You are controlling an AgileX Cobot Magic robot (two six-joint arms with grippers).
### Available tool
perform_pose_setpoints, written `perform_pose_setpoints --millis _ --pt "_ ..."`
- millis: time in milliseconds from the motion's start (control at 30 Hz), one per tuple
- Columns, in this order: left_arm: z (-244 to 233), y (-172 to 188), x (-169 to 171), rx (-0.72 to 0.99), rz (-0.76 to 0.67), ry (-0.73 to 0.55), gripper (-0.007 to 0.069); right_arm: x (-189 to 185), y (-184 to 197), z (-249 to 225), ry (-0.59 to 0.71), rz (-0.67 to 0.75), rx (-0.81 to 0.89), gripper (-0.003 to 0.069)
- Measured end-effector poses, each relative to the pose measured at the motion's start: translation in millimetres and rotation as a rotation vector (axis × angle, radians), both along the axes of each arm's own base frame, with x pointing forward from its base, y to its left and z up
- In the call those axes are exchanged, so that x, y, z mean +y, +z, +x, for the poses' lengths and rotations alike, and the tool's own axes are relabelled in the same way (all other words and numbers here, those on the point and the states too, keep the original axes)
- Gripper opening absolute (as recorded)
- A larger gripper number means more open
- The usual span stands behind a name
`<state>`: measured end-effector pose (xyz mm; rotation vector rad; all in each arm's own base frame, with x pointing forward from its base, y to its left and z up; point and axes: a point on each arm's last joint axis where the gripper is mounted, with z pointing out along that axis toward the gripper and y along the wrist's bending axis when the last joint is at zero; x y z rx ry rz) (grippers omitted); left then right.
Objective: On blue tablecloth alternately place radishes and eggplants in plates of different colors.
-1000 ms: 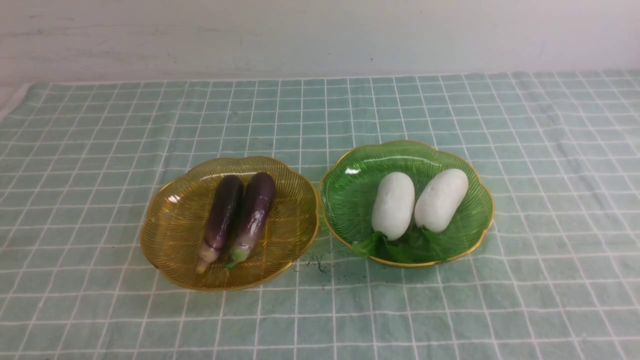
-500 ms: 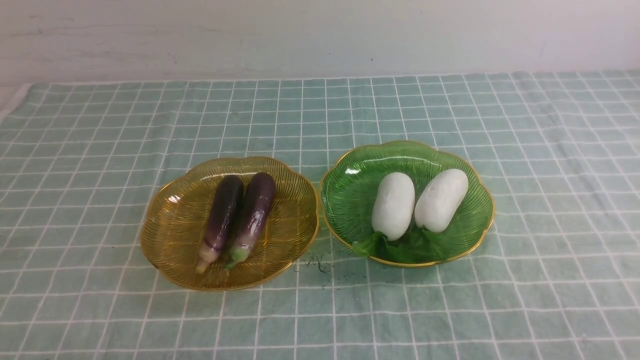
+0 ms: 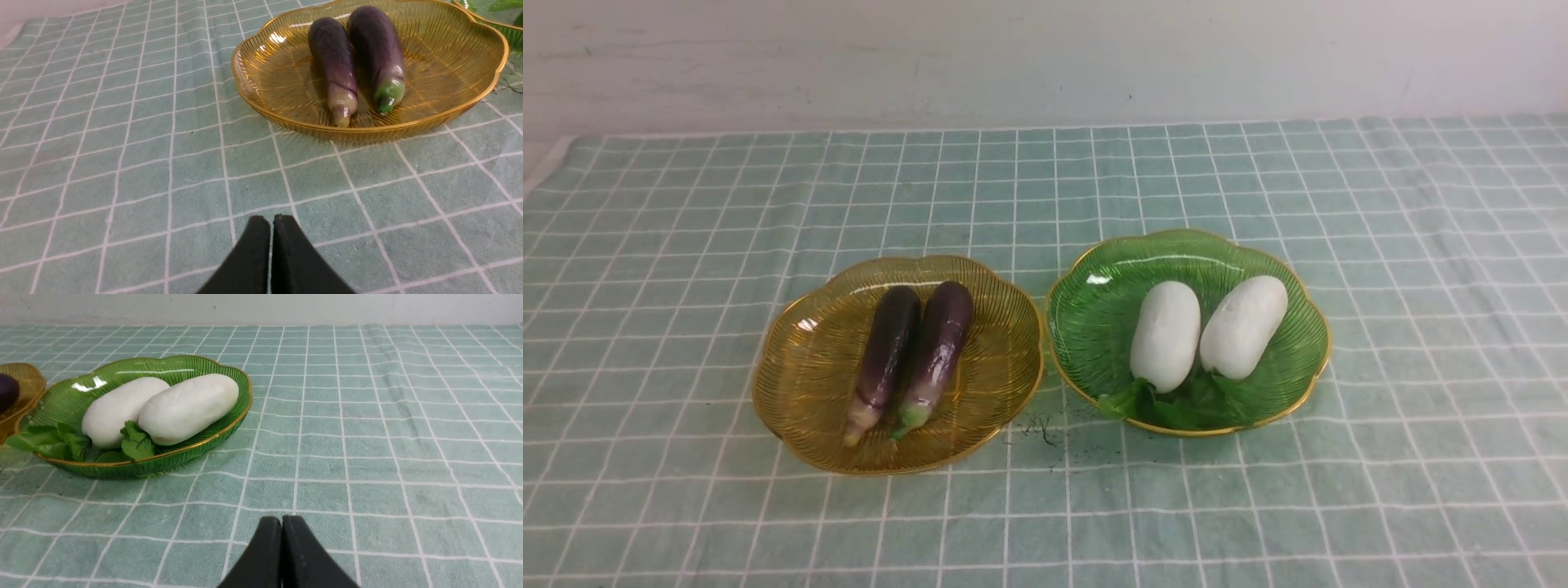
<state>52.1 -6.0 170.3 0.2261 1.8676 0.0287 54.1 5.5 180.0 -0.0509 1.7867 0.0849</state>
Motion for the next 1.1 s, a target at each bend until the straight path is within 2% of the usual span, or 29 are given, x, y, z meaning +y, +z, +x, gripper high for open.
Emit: perform_pose_setpoints --millis 200,1100 --pt "0.0 0.0 0.0 0.000 0.000 0.000 -0.0008 -0.4 0.0 0.0 -0.013 0.040 0.004 -0.0015" --pt "0.0 0.0 0.0 0.000 0.000 0.000 -0.0008 -1.4 0.0 0.1 -0.024 0.022 0.002 -0.0015"
